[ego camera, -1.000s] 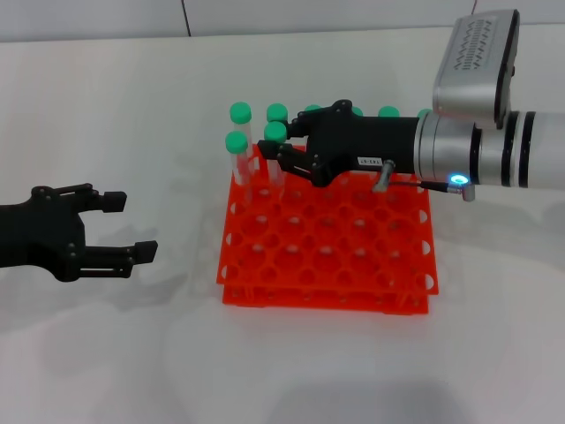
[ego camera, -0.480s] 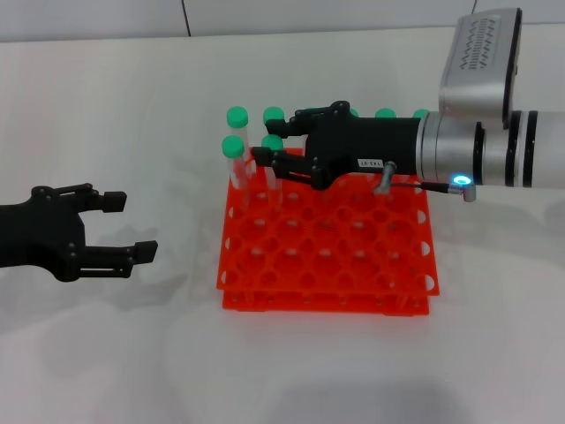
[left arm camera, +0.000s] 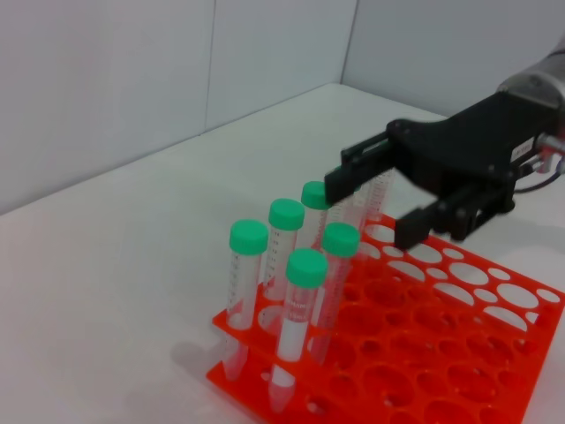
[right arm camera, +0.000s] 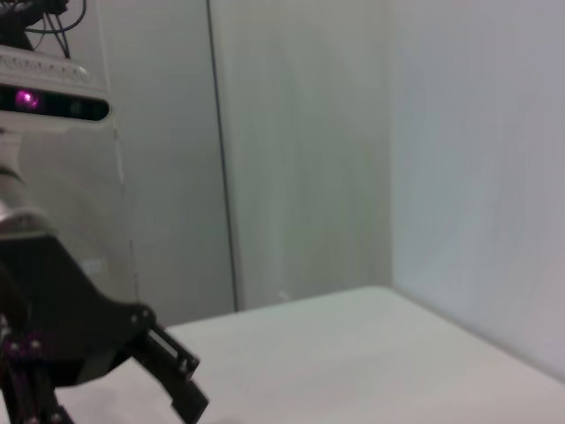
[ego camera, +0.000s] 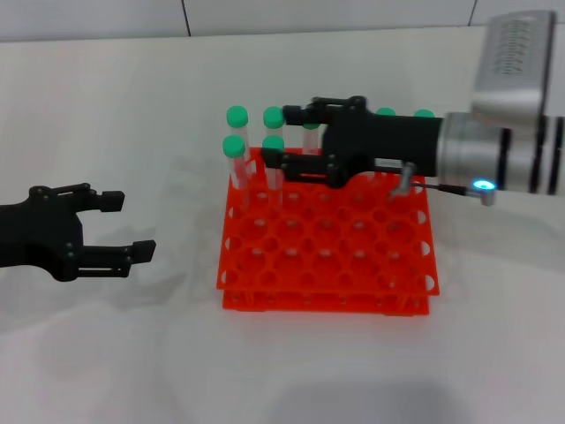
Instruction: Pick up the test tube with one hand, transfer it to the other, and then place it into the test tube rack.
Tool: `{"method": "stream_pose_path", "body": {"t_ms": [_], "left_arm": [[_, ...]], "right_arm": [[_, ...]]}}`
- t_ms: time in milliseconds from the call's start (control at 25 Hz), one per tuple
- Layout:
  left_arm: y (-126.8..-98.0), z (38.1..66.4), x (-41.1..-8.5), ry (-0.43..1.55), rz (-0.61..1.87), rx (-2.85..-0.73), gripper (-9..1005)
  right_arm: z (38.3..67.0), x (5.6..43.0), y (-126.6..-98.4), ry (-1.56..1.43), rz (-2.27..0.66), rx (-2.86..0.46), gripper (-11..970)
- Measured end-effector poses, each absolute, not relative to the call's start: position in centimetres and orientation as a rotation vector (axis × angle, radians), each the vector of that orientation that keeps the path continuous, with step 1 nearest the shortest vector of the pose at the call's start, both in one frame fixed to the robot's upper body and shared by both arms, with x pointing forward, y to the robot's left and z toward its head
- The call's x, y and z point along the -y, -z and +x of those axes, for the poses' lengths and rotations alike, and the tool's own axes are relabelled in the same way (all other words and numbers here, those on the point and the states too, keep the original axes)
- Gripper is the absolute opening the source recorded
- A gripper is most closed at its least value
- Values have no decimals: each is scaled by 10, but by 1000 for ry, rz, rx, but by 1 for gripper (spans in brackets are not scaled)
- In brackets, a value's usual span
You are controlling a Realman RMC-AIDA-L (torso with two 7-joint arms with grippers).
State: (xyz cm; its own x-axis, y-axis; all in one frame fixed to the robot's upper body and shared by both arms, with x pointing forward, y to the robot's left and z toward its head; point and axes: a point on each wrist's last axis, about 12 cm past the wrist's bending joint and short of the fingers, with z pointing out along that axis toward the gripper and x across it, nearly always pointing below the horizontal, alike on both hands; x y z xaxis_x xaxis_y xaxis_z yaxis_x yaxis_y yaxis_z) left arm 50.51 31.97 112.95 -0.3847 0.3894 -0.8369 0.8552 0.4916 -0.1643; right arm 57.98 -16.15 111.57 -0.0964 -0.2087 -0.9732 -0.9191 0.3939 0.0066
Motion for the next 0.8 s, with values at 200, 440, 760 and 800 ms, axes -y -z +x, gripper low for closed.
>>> {"method": "stream_pose_path", "body": {"t_ms": [200,440,760,800], "left_arm": [[-1131,505,-321,770,1028,-1963,874],[-1131,505,-321,770,1032,-1959,874],[-1133,505,-319,777,1048,-1949,874],[-1133,504,-319,780,1052,-1948,874]], "right_arm": [[567,188,-1120,-801,-961,-1556,647],[553,229,-1121,-799,-948,-1638,661],[542,256,-1125,-832,-1023,-1705,651],[542,256,-1126,-826,-1032,-1706,651]]}}
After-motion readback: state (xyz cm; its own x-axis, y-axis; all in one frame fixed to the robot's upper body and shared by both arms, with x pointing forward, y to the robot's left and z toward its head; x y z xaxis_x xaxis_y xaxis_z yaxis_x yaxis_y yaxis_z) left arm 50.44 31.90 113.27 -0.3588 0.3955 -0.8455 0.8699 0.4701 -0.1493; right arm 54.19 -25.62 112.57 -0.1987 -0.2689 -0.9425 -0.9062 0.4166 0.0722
